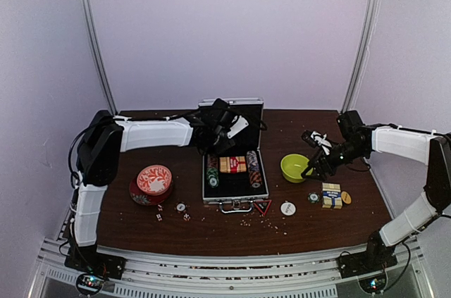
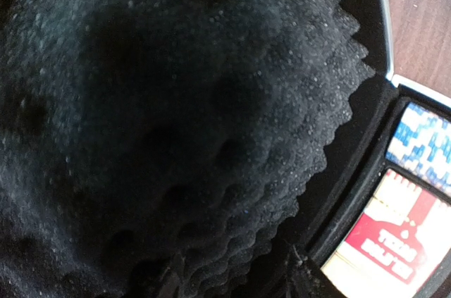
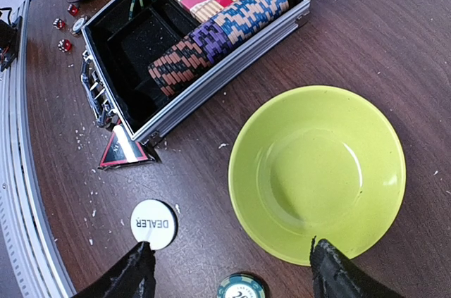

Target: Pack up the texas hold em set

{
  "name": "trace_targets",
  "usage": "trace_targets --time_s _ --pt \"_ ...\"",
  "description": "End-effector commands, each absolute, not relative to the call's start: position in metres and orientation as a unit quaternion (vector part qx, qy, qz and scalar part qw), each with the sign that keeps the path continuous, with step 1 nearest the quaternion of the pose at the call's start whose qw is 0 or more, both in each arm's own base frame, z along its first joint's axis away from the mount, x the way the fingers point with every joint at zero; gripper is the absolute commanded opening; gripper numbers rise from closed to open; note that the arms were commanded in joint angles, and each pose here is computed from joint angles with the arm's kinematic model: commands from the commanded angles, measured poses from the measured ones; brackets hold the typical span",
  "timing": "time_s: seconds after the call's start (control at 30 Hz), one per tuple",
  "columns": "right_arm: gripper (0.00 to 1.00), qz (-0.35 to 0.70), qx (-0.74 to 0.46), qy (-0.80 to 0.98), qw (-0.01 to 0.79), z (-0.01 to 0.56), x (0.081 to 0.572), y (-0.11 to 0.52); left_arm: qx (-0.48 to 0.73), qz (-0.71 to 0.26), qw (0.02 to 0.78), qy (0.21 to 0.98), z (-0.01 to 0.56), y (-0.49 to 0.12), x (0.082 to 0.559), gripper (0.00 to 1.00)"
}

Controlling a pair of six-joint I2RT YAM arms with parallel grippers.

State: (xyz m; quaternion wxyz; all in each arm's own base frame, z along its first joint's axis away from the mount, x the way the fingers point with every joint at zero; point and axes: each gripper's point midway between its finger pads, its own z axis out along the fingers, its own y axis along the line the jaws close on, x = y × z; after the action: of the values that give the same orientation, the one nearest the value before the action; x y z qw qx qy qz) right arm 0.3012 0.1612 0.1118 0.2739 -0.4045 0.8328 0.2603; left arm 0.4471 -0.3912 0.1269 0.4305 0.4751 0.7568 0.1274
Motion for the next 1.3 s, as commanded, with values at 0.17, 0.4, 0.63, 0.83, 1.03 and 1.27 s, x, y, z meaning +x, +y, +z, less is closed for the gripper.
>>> trace_targets --time_s 0.17,0.4,0.63,0.83,1.03,1.27 --pt "0.76 0.259 -0.397 0.838 0.270 0.108 0.306 0.162 0.436 0.128 0.461 0.762 0.138 -0.391 0.474 0.52" --pt "0.76 0.164 -0.356 0.880 0.267 0.117 0.327 0.133 0.473 0.072 0.445 0.757 0.142 -0.397 0.432 0.54" --pt "0.83 0.051 -0.329 0.929 0.163 0.103 0.313 0.085 0.515 0.060 0.428 0.740 0.132 -0.413 0.374 0.54" --pt "0.89 0.007 -0.321 0.945 0.058 0.075 0.280 0.058 0.512 0.040 0.411 0.753 0.118 -0.408 0.342 0.54" --pt "0.94 -0.008 -0.315 0.949 0.011 0.056 0.270 0.048 0.509 0.027 0.403 0.760 0.108 -0.401 0.324 0.54" --pt "1.00 0.026 -0.308 0.950 -0.032 0.035 0.257 0.054 0.509 0.015 0.402 0.761 0.108 -0.404 0.310 0.54"
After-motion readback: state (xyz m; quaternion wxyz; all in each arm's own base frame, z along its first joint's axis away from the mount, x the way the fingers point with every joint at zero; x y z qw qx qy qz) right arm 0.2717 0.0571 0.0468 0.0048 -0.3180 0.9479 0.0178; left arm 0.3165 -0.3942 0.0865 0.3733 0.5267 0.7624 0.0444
